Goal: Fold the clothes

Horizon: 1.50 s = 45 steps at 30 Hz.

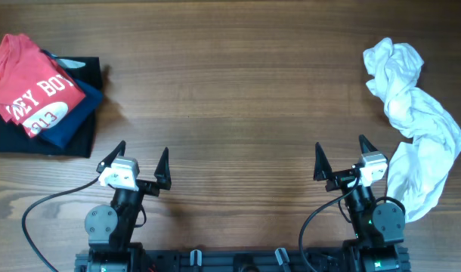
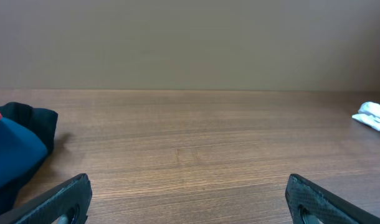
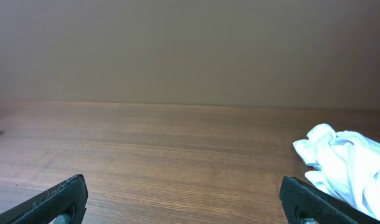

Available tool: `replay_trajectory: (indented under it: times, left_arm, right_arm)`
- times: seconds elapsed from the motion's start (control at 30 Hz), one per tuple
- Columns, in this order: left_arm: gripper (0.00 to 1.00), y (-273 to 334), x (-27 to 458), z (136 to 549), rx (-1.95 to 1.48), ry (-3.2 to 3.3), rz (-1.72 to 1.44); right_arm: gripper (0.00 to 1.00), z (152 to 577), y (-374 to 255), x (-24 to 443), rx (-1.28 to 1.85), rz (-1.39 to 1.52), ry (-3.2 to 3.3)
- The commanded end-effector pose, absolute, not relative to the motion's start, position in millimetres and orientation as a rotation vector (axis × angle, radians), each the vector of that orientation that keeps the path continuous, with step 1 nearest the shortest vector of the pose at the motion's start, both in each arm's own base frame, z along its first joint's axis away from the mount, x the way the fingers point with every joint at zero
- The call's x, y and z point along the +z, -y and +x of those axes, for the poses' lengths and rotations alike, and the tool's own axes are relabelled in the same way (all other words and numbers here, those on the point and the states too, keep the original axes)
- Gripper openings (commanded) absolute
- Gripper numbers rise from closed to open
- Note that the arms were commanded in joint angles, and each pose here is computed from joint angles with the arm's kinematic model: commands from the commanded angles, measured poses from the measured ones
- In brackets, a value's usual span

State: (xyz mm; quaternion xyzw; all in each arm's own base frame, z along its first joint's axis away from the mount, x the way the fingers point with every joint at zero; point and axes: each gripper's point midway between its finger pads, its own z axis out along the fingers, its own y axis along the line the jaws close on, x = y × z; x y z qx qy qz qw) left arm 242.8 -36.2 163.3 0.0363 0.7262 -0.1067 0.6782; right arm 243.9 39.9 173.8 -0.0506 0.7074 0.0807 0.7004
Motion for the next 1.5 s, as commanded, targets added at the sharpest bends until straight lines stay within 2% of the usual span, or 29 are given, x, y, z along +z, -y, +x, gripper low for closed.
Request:
replay_trajectory:
  times: [0.0, 0.3, 0.57, 0.7, 0.9, 0.97, 1.03, 1.17, 1.3, 1.47]
  left_arm:
    - [1.0, 37, 161, 243, -0.231, -1.631, 0.098]
    - [1.0, 37, 170, 239, -0.291, -1.697, 0.029]
    - [1.0, 37, 225, 242, -0.298, -1.876, 0.005]
    - [1.0, 38, 243, 254, -0.303, -2.052, -0.019]
    - [1.0, 45, 232, 259, -0.356, -2.27, -0.029]
    - [1.0, 52, 230, 260, -0.402, -2.282, -0.01]
    - [1.0, 52, 229, 260, -0.402, -2.283, -0.01]
    - [1.0, 52, 229, 259, -0.402, -2.286, -0.011]
    - [1.0, 52, 229, 259, -0.402, -2.286, -0.011]
    - [1.0, 52, 228, 259, -0.402, -2.287, -0.011]
  right_arm:
    - [1.0, 243, -42, 177, 0.188, -0.126, -1.561]
    - [1.0, 241, -35, 167, 0.207, -0.044, -1.7]
    - [1.0, 243, -23, 200, 0.129, 0.014, -1.955]
    - [1.0, 255, -25, 198, 0.107, 0.015, -2.217]
    - [1.0, 288, -40, 194, 0.135, -0.098, -2.434]
    - [1.0, 294, -6, 177, -0.046, 0.131, -2.491]
    - [1.0, 282, 46, 153, -0.298, 0.523, -2.537]
    - [1.0, 265, 100, 105, -0.41, 0.939, -2.617]
    - [0.99, 256, 125, 55, -0.421, 1.076, -2.752]
    - [0.97, 247, 147, 18, -0.481, 1.191, -2.805]
